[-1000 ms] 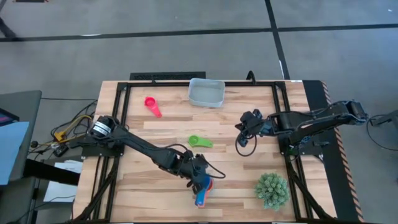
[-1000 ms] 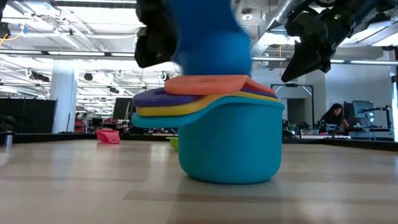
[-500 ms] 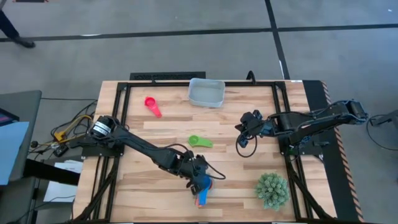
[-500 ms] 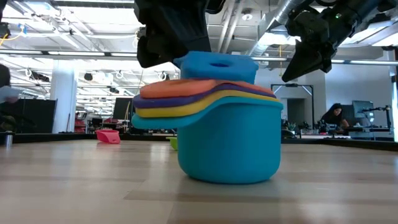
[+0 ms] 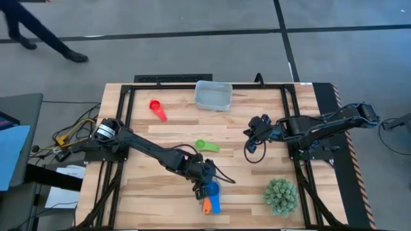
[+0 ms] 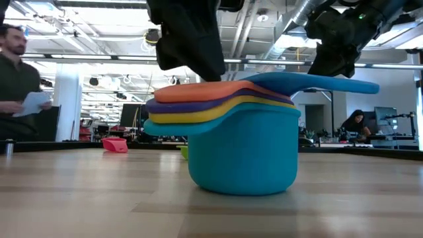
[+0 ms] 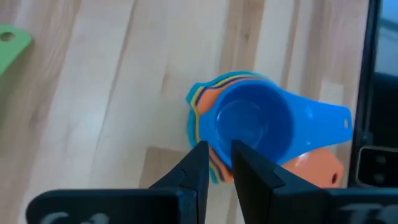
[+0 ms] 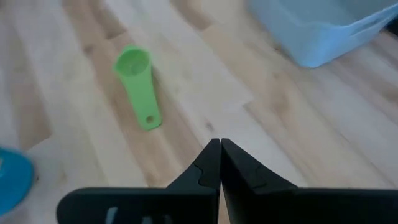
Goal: Nest measuring cups in basket
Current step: Stack the blue measuring cup on top of the orange measuring cup, then stack the red measuring cup on top of the blue measuring cup, then stack the green measuring cup on top of the red measuring cup
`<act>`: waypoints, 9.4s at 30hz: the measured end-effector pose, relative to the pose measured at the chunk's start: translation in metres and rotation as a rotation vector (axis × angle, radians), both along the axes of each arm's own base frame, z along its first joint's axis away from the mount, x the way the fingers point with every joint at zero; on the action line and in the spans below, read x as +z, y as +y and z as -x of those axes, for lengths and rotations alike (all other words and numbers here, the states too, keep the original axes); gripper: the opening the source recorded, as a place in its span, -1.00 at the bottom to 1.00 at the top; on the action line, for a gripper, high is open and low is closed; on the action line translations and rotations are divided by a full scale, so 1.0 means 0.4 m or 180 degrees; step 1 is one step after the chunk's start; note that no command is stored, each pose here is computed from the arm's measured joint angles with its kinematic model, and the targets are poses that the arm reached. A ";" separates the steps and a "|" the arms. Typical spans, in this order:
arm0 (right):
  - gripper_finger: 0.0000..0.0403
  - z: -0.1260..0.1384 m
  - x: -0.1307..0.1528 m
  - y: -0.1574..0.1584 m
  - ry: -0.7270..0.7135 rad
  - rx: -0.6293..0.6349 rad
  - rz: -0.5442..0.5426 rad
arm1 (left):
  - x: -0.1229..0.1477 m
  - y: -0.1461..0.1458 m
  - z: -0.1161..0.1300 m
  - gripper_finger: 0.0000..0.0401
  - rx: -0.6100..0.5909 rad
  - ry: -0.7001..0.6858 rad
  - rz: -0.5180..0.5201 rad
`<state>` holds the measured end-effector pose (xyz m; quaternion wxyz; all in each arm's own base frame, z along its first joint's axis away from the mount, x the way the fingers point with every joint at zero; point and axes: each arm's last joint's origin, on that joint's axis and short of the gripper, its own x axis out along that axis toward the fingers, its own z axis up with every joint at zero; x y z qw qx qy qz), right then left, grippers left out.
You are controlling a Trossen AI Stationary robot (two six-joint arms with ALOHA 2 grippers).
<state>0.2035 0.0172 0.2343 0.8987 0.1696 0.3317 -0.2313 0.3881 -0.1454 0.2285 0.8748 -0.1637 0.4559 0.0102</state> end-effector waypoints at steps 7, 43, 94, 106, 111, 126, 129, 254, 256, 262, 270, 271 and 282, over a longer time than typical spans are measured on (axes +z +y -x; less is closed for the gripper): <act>-0.86 -0.023 -0.014 0.083 -0.0137 0.0377 -0.0285 | 0.008 -0.028 0.031 -0.72 -0.0215 0.0251 -0.0298; -0.94 -0.329 -0.166 0.546 0.0274 0.1031 -0.1143 | -0.087 -0.170 0.108 -0.73 -0.0925 -0.0073 -0.0309; -0.91 -0.214 -0.116 0.179 0.0226 0.0301 -0.0382 | -0.038 0.455 0.544 -0.72 0.2370 -0.0055 -0.1035; -0.42 -0.174 -0.107 0.049 -0.0084 0.0064 -0.0611 | -0.051 0.667 0.627 -0.23 0.3386 0.0382 -0.1308; -0.10 -0.177 -0.106 0.036 -0.0104 0.0018 -0.0578 | -0.079 0.752 0.640 -0.10 0.3542 0.0366 -0.1119; -0.07 -0.171 -0.109 0.053 -0.0033 0.0079 -0.0534 | -0.189 0.875 0.623 -0.34 0.3587 0.0840 -0.0936; -0.14 -0.170 -0.110 0.053 -0.0022 0.0075 -0.0531 | -0.189 0.882 0.618 -0.49 0.3590 0.0815 -0.0912; -0.43 -0.328 -0.125 -0.028 -0.0356 0.0322 -0.0568 | -0.062 0.094 0.210 -0.29 0.1305 -0.0203 -0.0839; -0.43 -0.356 -0.126 -0.060 -0.0295 0.0430 -0.0540 | -0.094 0.112 0.236 -0.30 0.1357 -0.0220 -0.0801; -0.43 -0.452 -0.148 -0.118 0.0089 0.0680 -0.0470 | -0.158 0.151 0.312 -0.35 0.1526 -0.0230 -0.0757; -0.43 -0.545 -0.185 -0.131 0.0675 0.0833 -0.0383 | -0.178 0.161 0.335 -0.41 0.1544 -0.0196 -0.0859; -0.43 -0.549 -0.192 -0.132 0.0732 0.0836 -0.0390 | -0.178 0.160 0.334 -0.41 0.1531 -0.0197 -0.0867; -0.50 -0.555 -0.239 -0.128 0.1102 0.0863 -0.0462 | -0.178 0.161 0.335 -0.41 0.1449 -0.0179 -0.0952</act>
